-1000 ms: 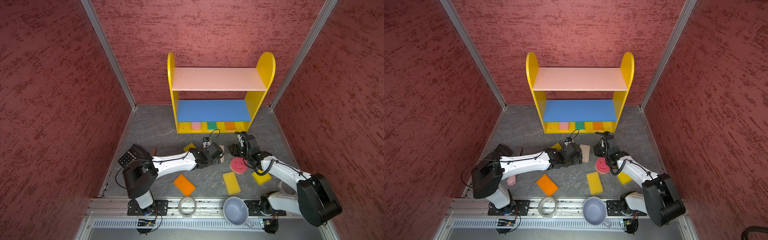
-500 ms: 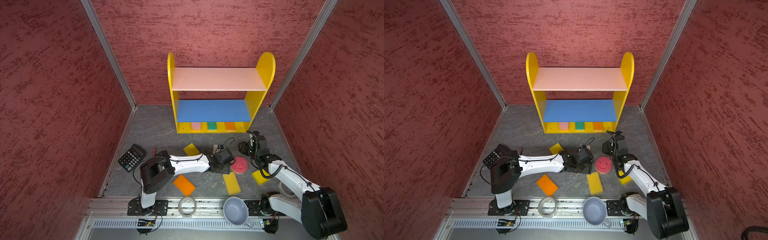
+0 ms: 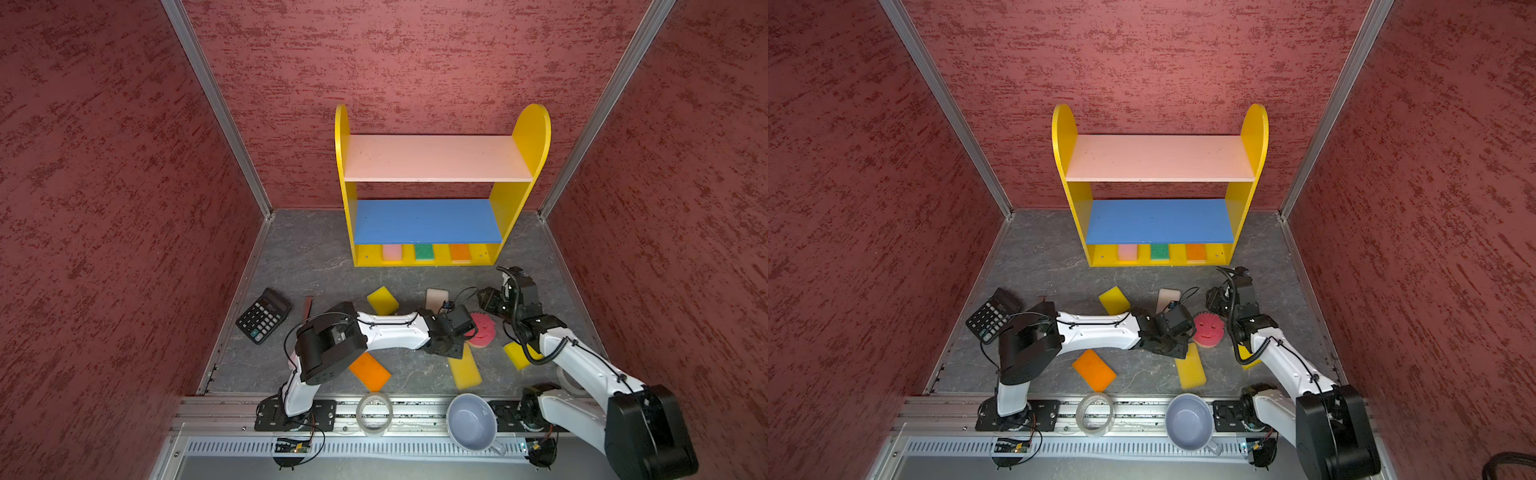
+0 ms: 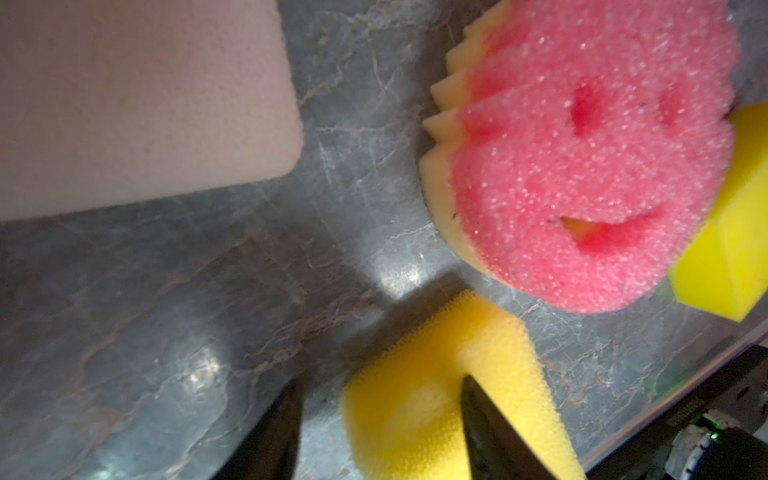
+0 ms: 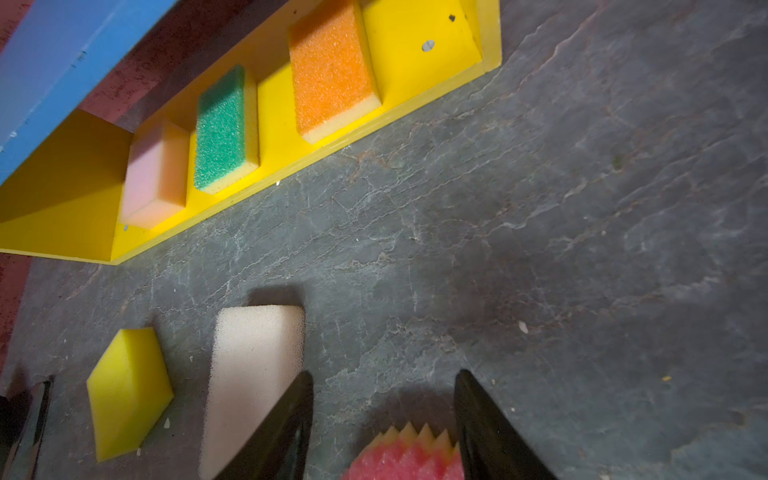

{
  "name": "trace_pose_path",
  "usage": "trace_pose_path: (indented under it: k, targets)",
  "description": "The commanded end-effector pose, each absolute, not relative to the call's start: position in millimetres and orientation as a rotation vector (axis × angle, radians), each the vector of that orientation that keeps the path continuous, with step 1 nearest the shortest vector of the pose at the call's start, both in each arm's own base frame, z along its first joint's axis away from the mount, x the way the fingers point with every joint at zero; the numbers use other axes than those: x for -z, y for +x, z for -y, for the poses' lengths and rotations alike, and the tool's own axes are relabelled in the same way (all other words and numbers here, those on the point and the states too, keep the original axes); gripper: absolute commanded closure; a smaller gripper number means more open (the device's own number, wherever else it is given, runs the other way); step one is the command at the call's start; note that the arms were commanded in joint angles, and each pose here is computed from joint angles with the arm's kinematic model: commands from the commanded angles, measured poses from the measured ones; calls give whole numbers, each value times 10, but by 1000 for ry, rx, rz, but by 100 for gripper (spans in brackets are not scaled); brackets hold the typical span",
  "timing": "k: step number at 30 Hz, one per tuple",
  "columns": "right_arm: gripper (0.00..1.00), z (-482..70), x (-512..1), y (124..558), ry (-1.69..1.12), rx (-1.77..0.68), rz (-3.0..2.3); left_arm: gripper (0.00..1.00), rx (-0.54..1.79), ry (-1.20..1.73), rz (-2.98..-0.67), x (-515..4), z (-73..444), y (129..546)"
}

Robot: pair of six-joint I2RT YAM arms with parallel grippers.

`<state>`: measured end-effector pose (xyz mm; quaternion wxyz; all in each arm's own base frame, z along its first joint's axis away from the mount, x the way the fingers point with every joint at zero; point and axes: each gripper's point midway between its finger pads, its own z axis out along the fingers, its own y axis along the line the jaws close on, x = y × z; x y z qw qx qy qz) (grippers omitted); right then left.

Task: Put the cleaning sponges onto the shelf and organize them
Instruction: 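Grasp the soft yellow sponge with the left gripper and lift it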

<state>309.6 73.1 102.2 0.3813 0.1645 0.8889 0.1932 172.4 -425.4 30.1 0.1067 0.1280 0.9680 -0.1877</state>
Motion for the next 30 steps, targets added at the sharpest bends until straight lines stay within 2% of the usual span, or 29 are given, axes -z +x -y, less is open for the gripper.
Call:
trace_pose_path:
  k: [1,4,8,14,30]
  targets:
    - [43,-662,-1122,3131,441,-471,-2219,61,544,377,-2861,-214,4308,1739]
    - [43,-666,-1103,3133,440,-471,-2229,78,537,377,-2854,-257,4297,1775]
    - [44,-671,-1095,3135,438,-478,-2231,87,541,347,-2823,-402,4217,1902]
    - [45,-663,-1235,3127,417,-488,-2170,89,659,262,-2752,-803,4029,2174]
    - [43,-685,-1264,3129,410,-513,-2146,88,631,194,-2510,-1792,3430,2628]
